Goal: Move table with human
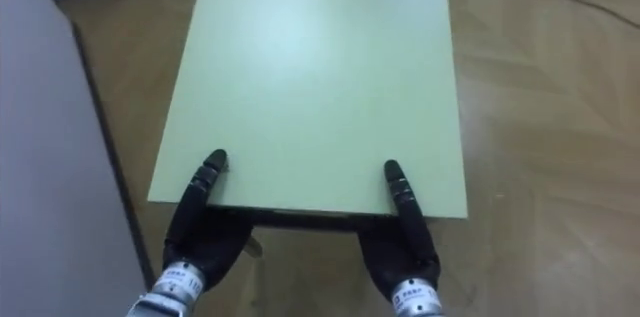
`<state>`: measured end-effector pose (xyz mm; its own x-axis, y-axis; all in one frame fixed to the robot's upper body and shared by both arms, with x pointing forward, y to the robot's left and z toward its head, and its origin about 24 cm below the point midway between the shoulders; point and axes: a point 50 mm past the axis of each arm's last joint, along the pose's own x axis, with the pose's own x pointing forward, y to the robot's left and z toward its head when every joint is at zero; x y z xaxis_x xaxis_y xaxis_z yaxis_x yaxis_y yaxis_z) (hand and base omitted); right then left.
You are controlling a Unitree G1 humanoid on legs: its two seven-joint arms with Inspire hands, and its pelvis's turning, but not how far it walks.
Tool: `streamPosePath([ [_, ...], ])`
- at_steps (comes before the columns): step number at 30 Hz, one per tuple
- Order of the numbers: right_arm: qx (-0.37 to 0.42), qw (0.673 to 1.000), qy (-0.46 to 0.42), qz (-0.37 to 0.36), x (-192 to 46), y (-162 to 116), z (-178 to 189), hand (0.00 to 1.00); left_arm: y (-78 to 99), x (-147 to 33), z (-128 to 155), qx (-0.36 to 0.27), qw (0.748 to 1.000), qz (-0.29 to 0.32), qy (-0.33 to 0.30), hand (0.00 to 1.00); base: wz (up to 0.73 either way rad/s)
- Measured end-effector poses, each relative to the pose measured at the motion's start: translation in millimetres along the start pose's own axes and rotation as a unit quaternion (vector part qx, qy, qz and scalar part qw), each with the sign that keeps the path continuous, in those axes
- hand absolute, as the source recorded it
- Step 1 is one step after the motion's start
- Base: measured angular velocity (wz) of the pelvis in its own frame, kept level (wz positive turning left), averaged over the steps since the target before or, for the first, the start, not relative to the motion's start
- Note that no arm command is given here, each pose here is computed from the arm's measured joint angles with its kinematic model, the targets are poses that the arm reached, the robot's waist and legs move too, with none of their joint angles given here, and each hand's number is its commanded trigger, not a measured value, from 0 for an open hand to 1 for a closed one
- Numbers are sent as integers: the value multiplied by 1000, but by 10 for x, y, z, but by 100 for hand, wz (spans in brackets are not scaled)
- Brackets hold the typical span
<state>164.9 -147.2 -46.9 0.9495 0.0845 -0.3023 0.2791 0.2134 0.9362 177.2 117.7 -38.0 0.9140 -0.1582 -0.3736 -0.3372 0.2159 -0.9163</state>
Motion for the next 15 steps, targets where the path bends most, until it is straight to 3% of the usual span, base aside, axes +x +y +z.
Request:
streamPosePath([
  [15,-30,999,14,1,70,60,-1,100,56,-41,-12,-23,1000,12,-16,100,31],
])
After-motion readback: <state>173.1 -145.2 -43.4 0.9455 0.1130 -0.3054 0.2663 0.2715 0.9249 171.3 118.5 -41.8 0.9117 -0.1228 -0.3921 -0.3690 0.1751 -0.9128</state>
